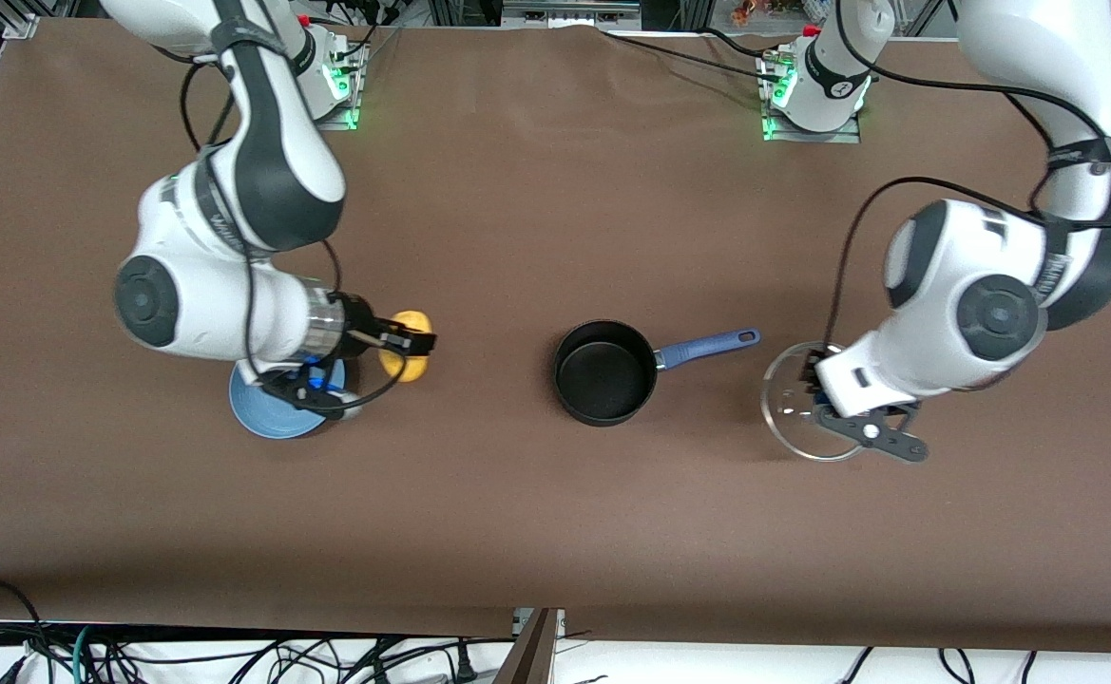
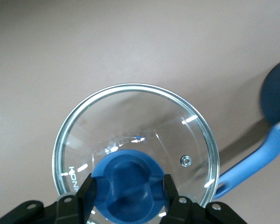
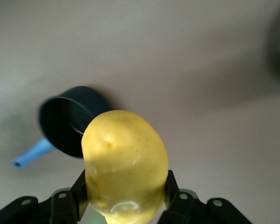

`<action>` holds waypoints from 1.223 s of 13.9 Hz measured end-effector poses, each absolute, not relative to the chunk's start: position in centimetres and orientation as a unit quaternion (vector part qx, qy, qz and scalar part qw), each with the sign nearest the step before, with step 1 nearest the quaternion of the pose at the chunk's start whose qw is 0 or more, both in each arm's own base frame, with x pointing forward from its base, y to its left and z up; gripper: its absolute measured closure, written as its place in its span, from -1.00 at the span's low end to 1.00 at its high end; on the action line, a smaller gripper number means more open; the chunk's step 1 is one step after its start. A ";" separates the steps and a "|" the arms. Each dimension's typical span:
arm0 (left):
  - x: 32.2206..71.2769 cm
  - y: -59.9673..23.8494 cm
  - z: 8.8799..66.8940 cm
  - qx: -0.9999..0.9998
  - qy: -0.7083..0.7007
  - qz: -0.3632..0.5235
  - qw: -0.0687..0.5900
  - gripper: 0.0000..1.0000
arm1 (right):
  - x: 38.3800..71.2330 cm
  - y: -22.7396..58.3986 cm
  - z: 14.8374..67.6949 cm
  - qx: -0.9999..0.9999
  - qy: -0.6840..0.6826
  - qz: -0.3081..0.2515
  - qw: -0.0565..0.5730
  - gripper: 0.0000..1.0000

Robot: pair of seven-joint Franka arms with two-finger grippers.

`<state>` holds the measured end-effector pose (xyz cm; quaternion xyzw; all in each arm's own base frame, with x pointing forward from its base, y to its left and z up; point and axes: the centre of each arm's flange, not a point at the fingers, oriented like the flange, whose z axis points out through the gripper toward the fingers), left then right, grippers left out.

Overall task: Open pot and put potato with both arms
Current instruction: 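Lift the lid off with the left gripper while the right gripper lifts the potato, then lower the potato into the pan while the left gripper lowers the lid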

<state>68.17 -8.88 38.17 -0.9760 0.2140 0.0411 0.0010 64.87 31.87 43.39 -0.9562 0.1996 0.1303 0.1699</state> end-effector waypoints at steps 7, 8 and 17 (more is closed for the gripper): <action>65.8 5.5 29.4 -0.952 0.305 0.005 -0.003 -0.22 | 58.8 51.0 35.1 -0.922 0.313 0.038 0.225 -0.30; 65.0 6.4 27.9 -0.950 0.312 -0.002 -0.001 -0.22 | 58.6 51.9 33.7 -0.920 0.314 0.020 0.234 -0.30; 62.0 8.5 23.6 -0.947 0.321 -0.011 0.011 -0.42 | 57.9 53.0 30.6 -0.937 0.267 -0.001 0.224 -1.00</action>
